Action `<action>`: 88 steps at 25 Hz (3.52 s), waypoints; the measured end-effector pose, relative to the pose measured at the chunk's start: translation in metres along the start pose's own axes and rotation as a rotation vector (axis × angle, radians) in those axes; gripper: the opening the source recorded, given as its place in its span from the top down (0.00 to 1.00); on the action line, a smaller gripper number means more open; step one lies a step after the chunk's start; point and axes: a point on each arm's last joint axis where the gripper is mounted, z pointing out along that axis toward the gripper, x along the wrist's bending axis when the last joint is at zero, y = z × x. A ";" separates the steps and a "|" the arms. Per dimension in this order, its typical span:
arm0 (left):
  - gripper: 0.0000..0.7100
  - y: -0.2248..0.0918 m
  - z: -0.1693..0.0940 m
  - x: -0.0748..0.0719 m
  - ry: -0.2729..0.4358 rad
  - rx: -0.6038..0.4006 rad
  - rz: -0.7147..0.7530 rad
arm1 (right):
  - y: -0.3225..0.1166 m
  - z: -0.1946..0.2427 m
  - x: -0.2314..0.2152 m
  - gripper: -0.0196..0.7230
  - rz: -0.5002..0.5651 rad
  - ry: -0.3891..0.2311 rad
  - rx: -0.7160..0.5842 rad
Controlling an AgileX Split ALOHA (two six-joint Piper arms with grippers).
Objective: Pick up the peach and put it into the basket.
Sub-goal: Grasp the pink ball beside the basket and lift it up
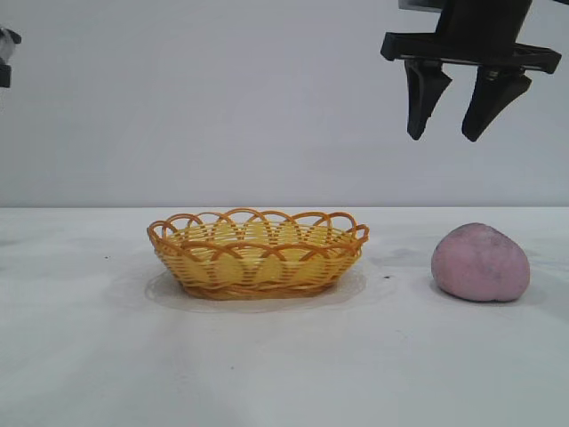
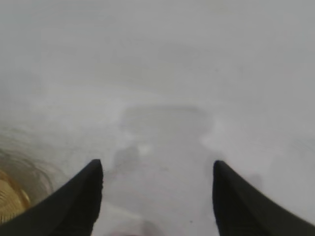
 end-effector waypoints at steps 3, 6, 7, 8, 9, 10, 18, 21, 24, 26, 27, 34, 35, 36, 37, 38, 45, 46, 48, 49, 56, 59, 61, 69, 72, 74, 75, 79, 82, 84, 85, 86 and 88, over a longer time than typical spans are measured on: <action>0.23 -0.019 -0.013 0.000 -0.001 -0.012 -0.004 | -0.001 0.000 0.000 0.36 0.000 0.000 0.009; 0.23 -0.044 -0.031 0.001 0.000 -0.042 -0.008 | -0.001 0.000 0.000 0.36 0.000 0.000 0.012; 0.23 -0.053 -0.038 0.001 0.001 -0.063 -0.010 | -0.001 0.000 0.000 0.36 0.000 0.000 0.012; 0.23 -0.063 -0.044 0.001 0.001 -0.077 -0.011 | -0.001 0.000 0.000 0.36 0.000 0.000 0.012; 0.23 -0.073 -0.048 0.001 0.002 -0.087 -0.012 | -0.001 0.000 0.000 0.36 0.000 0.000 0.012; 0.23 -0.083 -0.055 0.001 0.003 -0.108 -0.014 | -0.001 0.000 0.000 0.36 0.000 0.000 0.012; 0.23 -0.173 -0.090 -0.004 -0.039 -0.250 -0.045 | -0.001 0.000 0.000 0.36 0.000 0.000 0.014; 0.23 -0.208 -0.096 -0.007 -0.059 -0.300 -0.056 | -0.001 0.000 0.000 0.36 0.000 -0.001 0.015; 0.23 -0.240 -0.098 -0.010 -0.071 -0.367 -0.064 | -0.001 0.000 0.000 0.36 0.000 -0.001 0.015; 0.23 -0.262 -0.097 -0.012 -0.082 -0.412 -0.069 | -0.001 0.000 0.000 0.36 0.000 -0.001 0.015; 0.23 -0.270 -0.096 -0.013 -0.085 -0.429 -0.071 | -0.001 0.000 0.000 0.36 0.000 -0.001 0.015; 0.23 -0.326 -0.081 -0.019 -0.090 -0.594 -0.060 | -0.002 0.000 0.000 0.36 0.000 -0.001 0.026; 0.23 -0.333 -0.078 -0.020 -0.088 -0.623 -0.056 | -0.003 0.000 0.000 0.36 0.000 -0.001 0.028; 0.23 -0.340 -0.075 -0.021 -0.087 -0.653 -0.055 | -0.003 0.000 0.000 0.36 0.000 -0.001 0.030; 0.23 -0.345 -0.074 -0.022 -0.086 -0.681 -0.055 | -0.003 0.000 0.000 0.36 0.000 -0.001 0.035; 0.23 -0.352 -0.072 -0.022 -0.084 -0.718 -0.057 | -0.004 0.000 0.000 0.36 0.000 -0.001 0.039; 0.23 -0.384 -0.068 -0.025 -0.073 -0.982 -0.069 | -0.007 0.000 -0.001 0.36 -0.014 -0.015 0.079; 0.23 -0.384 -0.067 -0.025 -0.072 -0.990 -0.070 | -0.008 0.000 -0.002 0.36 -0.017 -0.018 0.088; 0.23 -0.384 -0.067 -0.025 -0.072 -0.994 -0.070 | -0.009 -0.004 -0.002 0.36 -0.021 -0.022 0.095; 0.23 -0.384 -0.067 -0.025 -0.071 -0.997 -0.068 | -0.009 -0.005 -0.002 0.36 -0.022 -0.023 0.100; 0.23 -0.383 -0.066 -0.025 -0.071 -0.999 -0.068 | -0.010 -0.025 -0.002 0.36 -0.029 -0.029 0.112; 0.23 -0.383 -0.066 -0.025 -0.071 -1.001 -0.068 | -0.015 -0.028 -0.003 0.36 -0.030 -0.035 0.166; 0.23 -0.383 -0.066 -0.025 -0.071 -1.001 -0.068 | -0.018 -0.028 -0.003 0.36 -0.030 -0.036 0.193; 0.23 -0.383 -0.066 -0.025 -0.071 -1.001 -0.068 | -0.026 -0.028 -0.001 0.36 -0.030 -0.035 0.271; 0.23 -0.383 -0.066 -0.025 -0.071 -1.001 -0.068 | -0.031 -0.023 0.003 0.36 -0.013 -0.008 0.295; 0.23 -0.383 -0.066 -0.025 -0.071 -1.001 -0.068 | -0.037 -0.015 0.004 0.36 0.006 0.010 0.329; 0.23 -0.383 -0.066 -0.025 -0.071 -1.001 -0.068 | -0.040 -0.011 0.005 0.36 0.010 0.013 0.344; 0.23 -0.383 -0.066 -0.025 -0.071 -1.001 -0.068 | -0.052 0.007 0.007 0.36 0.008 0.014 0.394; 0.23 -0.383 -0.066 -0.025 -0.071 -1.001 -0.068 | -0.056 0.019 0.011 0.36 -0.002 0.016 0.410; 0.23 -0.383 -0.066 -0.025 -0.071 -1.001 -0.068 | -0.056 0.025 0.014 0.36 -0.008 0.018 0.407; 0.23 -0.383 -0.066 -0.025 -0.071 -1.001 -0.068 | -0.057 0.028 0.017 0.36 -0.015 0.020 0.408; 0.23 -0.383 -0.066 -0.025 -0.071 -1.001 -0.068 | -0.058 0.032 0.019 0.36 -0.021 0.021 0.412; 0.23 -0.383 -0.066 -0.025 -0.071 -1.001 -0.068 | -0.061 0.038 0.023 0.36 -0.028 0.023 0.424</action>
